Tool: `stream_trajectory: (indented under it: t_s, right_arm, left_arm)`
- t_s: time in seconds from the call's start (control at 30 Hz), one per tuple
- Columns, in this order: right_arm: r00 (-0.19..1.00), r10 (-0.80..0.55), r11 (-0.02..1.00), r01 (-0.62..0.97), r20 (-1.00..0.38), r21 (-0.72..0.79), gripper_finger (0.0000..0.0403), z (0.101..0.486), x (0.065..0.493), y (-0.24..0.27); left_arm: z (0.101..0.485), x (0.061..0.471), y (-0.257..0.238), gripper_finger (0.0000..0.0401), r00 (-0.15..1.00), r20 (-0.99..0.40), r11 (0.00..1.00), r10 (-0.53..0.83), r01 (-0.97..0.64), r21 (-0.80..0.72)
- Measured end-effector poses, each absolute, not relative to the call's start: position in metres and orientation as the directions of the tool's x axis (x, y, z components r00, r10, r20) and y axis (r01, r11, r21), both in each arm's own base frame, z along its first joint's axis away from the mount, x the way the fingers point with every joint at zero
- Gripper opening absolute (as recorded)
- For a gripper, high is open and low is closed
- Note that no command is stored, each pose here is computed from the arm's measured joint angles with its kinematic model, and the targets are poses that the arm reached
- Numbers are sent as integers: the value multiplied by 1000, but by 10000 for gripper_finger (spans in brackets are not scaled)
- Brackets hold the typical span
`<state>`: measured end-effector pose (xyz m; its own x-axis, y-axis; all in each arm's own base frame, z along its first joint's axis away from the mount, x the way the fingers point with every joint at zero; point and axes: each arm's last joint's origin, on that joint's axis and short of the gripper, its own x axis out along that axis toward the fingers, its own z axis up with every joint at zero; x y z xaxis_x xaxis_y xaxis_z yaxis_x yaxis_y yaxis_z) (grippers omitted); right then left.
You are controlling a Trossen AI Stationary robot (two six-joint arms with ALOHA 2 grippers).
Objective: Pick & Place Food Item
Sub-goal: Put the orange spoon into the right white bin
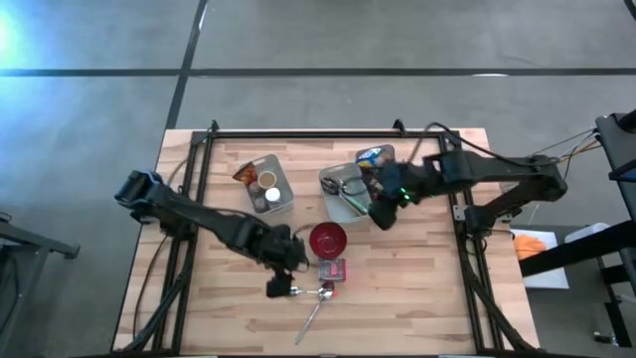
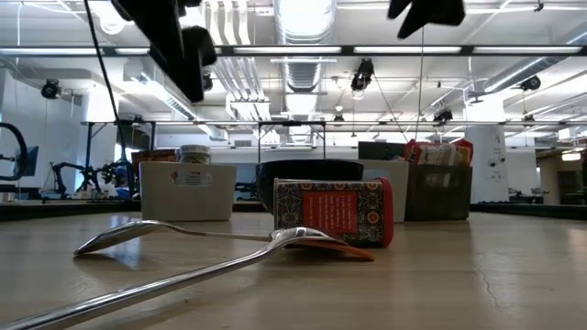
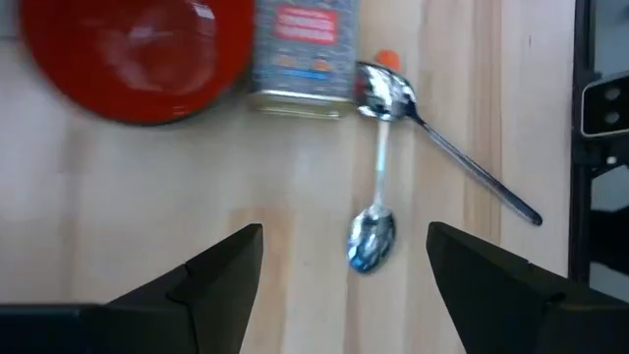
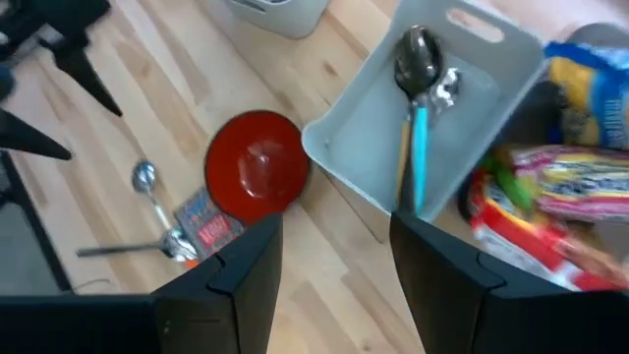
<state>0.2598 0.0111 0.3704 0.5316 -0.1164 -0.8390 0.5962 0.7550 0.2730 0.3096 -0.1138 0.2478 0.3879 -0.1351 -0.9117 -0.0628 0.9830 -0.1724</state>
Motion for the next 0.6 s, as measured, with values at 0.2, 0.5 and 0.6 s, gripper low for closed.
stream_trajectory:
  t_s: [0.2,0.5,0.6]
  right_arm:
    - [565,-110,808,530,-817,258,188,383,235,39]
    - [629,-99,836,472,-771,278,188,395,207,67]
    - [623,-82,838,466,-778,285,188,394,200,72]
  left_arm:
    - [225,339,-134,293,462,-842,943,-278,-35,-331]
    - [198,347,-135,279,420,-888,964,-188,-94,-249]
    - [189,348,-135,265,400,-905,983,-145,-45,-177]
